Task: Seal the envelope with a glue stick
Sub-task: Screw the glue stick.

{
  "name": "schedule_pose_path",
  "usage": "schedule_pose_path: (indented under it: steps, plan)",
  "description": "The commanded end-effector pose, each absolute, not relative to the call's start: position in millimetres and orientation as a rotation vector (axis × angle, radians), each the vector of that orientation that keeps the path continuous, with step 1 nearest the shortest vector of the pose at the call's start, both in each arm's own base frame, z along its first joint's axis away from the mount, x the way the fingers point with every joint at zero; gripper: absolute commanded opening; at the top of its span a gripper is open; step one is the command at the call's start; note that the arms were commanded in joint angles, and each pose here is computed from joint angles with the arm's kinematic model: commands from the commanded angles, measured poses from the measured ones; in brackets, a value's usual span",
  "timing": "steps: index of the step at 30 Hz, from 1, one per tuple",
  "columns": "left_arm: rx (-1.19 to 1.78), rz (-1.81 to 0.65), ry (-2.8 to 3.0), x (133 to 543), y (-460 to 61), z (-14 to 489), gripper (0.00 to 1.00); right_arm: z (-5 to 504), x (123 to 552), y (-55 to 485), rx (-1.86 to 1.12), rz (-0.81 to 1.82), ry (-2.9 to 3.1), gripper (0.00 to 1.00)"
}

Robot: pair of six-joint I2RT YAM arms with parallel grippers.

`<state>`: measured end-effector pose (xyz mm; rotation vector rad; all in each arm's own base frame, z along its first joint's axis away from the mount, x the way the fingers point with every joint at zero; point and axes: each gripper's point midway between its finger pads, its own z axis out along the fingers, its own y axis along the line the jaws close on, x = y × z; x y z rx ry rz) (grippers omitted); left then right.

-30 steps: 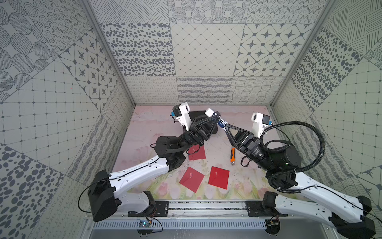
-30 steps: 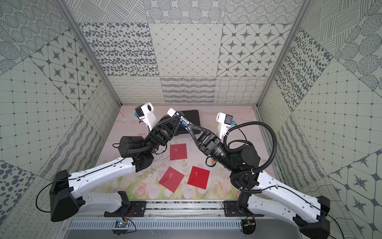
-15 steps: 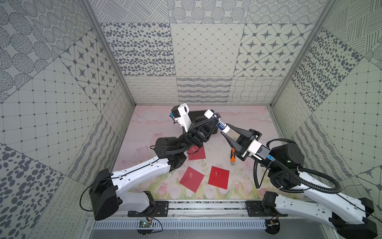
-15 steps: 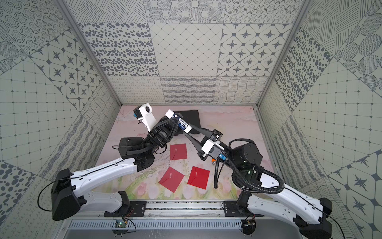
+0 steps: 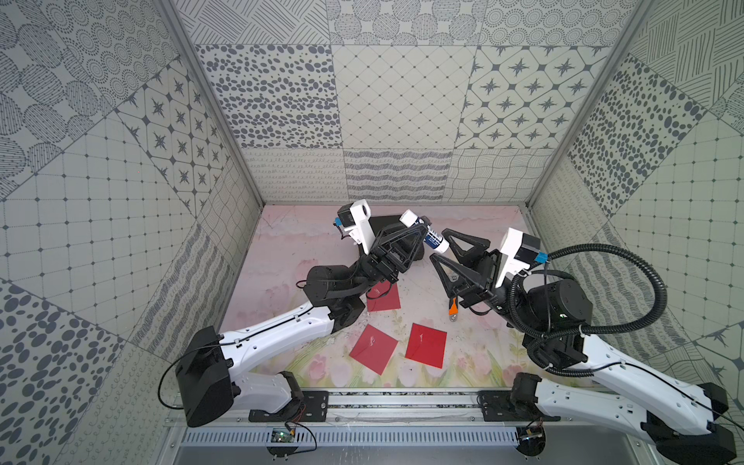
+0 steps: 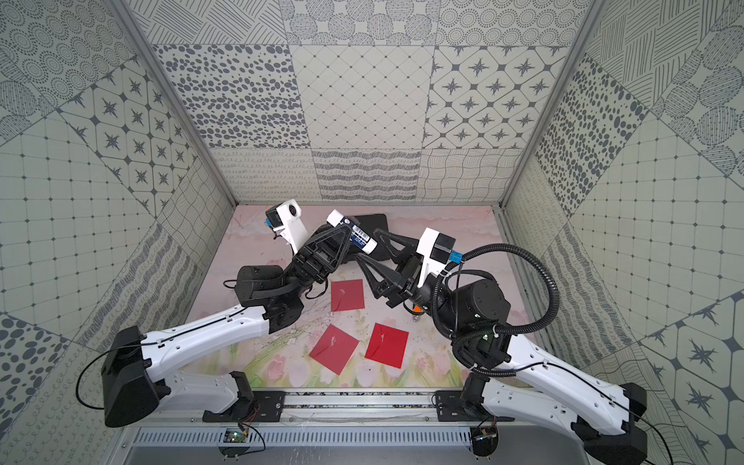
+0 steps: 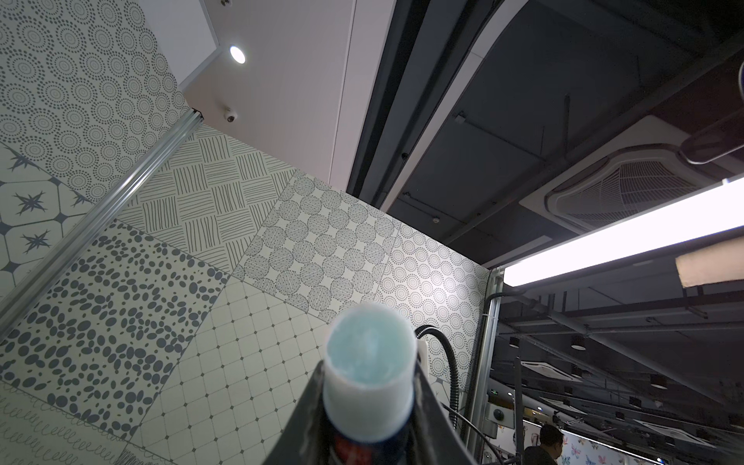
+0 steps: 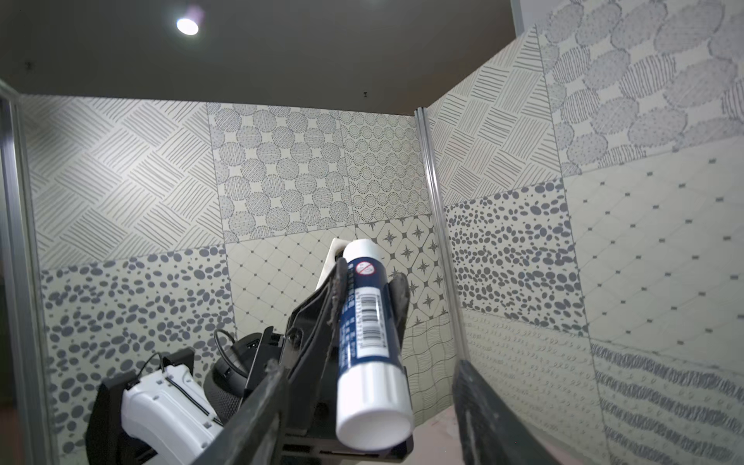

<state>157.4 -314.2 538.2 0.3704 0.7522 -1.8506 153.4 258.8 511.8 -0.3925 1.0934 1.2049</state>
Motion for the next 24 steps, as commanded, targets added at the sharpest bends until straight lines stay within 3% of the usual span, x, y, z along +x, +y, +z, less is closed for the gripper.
schedule_pose_path:
  steps: [1, 8, 24]
  plan:
    - [0.365, -1.833, 0.704, 155, -306, 547, 0.0, 522, 155, 250, -0.138, 1.532, 1.183, 0.66]
    - [0.357, -1.83, 0.723, 159, -309, 541, 0.0, 526, 151, 258, -0.111, 1.667, 1.188, 0.59]
    - [0.348, -1.836, 0.736, 163, -313, 536, 0.0, 540, 153, 265, -0.126, 1.682, 1.154, 0.44]
